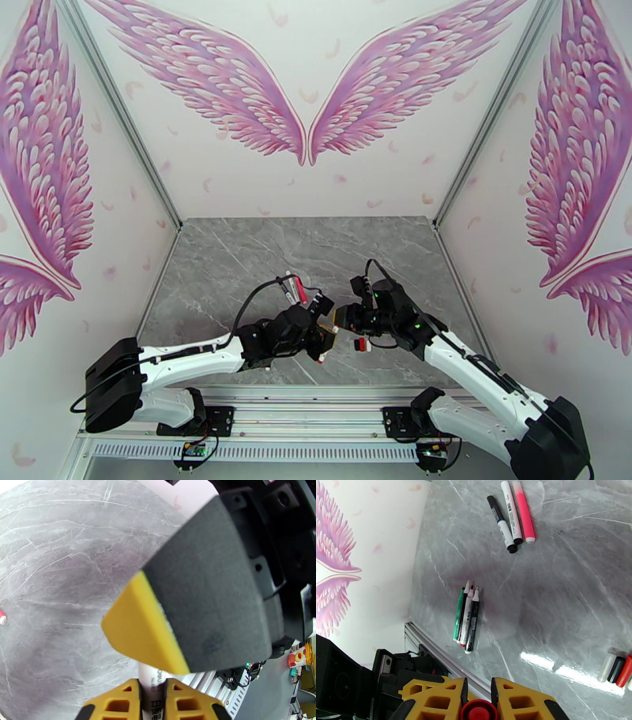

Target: Open the pen caps

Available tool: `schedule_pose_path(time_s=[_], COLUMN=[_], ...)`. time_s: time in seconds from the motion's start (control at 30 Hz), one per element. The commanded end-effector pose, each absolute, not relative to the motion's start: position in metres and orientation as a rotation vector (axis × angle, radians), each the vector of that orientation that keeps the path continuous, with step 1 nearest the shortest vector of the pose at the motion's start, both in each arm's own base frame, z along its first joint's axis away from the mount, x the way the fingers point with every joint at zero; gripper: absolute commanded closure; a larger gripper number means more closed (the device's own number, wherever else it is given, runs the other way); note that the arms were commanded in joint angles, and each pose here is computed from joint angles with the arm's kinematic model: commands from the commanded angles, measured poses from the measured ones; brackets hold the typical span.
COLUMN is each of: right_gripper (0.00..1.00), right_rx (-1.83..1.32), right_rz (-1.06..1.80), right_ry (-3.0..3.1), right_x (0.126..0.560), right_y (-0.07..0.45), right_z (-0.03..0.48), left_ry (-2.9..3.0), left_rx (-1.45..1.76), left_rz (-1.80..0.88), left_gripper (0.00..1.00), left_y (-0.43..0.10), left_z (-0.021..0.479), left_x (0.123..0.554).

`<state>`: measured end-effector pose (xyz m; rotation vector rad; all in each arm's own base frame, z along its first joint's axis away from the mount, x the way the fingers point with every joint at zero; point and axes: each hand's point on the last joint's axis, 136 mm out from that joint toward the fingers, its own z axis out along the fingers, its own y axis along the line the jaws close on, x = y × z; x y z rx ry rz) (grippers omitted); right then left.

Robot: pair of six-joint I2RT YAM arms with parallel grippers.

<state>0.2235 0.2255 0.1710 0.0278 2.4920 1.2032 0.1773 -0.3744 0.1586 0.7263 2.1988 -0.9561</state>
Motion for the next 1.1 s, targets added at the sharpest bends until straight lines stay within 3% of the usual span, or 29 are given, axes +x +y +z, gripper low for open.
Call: schedule_pose_path(time_s=[0.0, 0.33, 0.6, 0.9, 1.07], right_gripper=[0.8, 0.86, 0.87, 0.88, 0.91], right_rx=[0.013, -0.005, -0.024, -0.047, 0.056], right_rz=[1.197, 1.281, 1.335, 1.328, 1.171], right_ry=[2.476, 2.44, 2.433, 2.441, 2.436], right_x=[0.223, 0.221, 0.218, 0.218, 0.231], right_y=[0.226, 0.234, 0.239, 0.24, 0.223], right_z=[0.17, 0.184, 0.187, 0.183, 0.181], left_ry=[2.185, 2.174, 2.176, 2.177, 2.243], left_rx=[0.726, 0.673, 0.66, 0.676, 0.68], left_rz=[-0.99, -1.145, -1.206, -1.201, -0.918], left_gripper=[0.83, 0.66, 0.64, 0.85, 0.9], left_y=[-0.376, -0.369, -0.367, -0.369, -0.351], left_z=[0.162, 0.16, 0.157, 0.163, 0.146], left_x=[0.174, 0.168, 0.169, 0.172, 0.182])
